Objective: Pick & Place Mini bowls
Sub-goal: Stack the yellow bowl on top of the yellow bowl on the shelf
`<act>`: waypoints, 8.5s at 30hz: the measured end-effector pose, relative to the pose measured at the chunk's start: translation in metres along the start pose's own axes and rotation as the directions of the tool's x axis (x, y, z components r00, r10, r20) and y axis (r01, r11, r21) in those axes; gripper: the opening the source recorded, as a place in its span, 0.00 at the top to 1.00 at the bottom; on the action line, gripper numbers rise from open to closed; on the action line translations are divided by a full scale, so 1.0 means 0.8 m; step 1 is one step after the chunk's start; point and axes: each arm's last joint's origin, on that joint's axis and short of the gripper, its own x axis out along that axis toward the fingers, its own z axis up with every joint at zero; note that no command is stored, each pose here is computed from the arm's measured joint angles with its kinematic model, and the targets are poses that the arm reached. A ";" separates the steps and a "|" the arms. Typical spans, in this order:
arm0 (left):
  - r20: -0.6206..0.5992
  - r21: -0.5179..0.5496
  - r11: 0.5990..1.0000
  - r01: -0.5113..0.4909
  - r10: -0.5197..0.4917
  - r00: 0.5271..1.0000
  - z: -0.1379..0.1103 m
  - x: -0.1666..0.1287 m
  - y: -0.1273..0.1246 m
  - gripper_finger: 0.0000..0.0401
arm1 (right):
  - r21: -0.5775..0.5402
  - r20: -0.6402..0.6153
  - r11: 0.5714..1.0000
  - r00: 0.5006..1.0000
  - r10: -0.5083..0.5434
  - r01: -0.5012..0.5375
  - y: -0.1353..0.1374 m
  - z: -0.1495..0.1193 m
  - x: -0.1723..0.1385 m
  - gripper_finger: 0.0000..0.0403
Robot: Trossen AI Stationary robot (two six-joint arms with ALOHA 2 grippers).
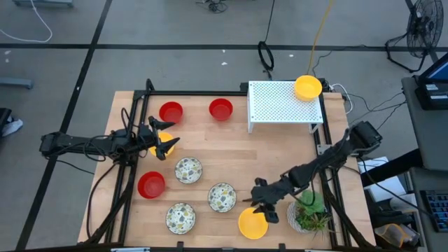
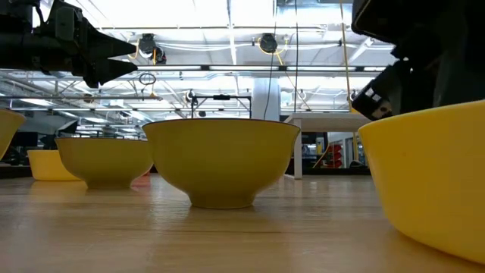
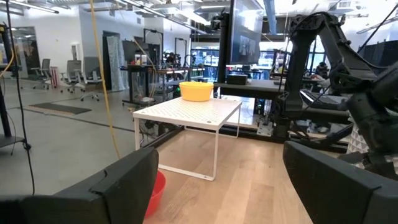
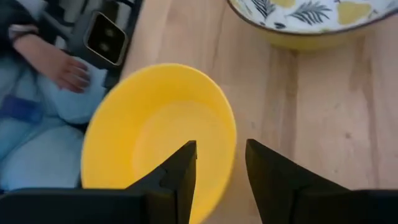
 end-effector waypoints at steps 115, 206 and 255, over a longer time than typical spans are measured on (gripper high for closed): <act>0.000 0.000 1.000 0.000 0.000 1.000 0.000 0.000 0.000 0.13 | 0.598 -0.401 -0.333 -0.087 -0.912 0.729 -0.270 0.056 -0.448 1.00; 0.000 0.000 1.000 0.000 0.000 1.000 0.000 0.000 0.000 0.13 | 0.156 0.581 0.935 0.735 -0.348 0.319 -0.171 0.133 -0.309 0.75; 0.143 -0.270 0.958 0.091 -0.053 0.988 0.018 -0.001 -0.002 0.13 | -0.199 0.845 0.922 0.535 -0.010 0.332 -0.157 0.043 -0.207 0.75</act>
